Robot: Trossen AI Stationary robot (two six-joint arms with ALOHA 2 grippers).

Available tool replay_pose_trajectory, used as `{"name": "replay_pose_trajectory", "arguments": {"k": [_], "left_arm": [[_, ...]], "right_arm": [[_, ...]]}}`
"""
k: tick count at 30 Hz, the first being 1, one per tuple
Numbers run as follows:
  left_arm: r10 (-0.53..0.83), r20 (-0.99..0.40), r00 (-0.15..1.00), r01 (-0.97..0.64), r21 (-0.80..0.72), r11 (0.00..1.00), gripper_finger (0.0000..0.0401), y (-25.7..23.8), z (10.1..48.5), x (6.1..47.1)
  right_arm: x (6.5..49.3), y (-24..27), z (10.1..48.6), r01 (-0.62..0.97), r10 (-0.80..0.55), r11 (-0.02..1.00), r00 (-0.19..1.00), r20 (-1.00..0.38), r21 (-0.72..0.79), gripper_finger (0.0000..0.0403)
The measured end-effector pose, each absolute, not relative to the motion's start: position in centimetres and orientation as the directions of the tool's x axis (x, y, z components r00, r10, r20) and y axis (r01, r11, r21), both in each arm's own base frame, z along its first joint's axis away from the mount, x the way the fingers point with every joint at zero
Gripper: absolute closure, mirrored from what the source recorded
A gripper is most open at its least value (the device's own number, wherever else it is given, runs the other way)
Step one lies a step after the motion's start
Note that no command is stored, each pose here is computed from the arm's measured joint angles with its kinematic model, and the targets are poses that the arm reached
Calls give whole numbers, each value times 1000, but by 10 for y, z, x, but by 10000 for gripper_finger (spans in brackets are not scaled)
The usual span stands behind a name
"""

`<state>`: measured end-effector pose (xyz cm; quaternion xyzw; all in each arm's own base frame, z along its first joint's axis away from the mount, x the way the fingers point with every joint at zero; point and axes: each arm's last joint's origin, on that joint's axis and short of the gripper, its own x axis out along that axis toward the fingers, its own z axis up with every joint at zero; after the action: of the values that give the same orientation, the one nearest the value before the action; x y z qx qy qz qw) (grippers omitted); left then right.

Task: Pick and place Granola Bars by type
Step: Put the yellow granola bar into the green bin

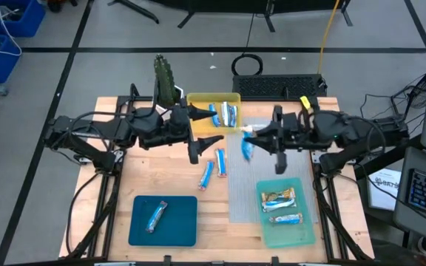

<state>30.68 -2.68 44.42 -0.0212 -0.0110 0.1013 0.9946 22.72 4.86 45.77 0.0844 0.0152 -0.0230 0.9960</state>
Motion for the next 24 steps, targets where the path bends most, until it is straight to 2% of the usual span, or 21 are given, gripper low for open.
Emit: {"name": "replay_pose_trajectory", "arguments": {"k": [5,13,19,24], "left_arm": [[210,14,978,-209,-68,976,16,-23,444,307],[216,-8,976,-216,-79,973,13,-21,442,307],[225,-9,974,-225,-81,971,13,-20,442,307],[245,-8,969,-245,-92,965,13,-14,442,308]], "right_arm": [[210,59,446,64,-31,983,982,-186,171,393],[192,73,421,125,-17,968,897,-441,217,393],[179,83,406,91,111,950,795,-597,299,393],[175,92,395,102,148,952,675,-723,290,393]]}}
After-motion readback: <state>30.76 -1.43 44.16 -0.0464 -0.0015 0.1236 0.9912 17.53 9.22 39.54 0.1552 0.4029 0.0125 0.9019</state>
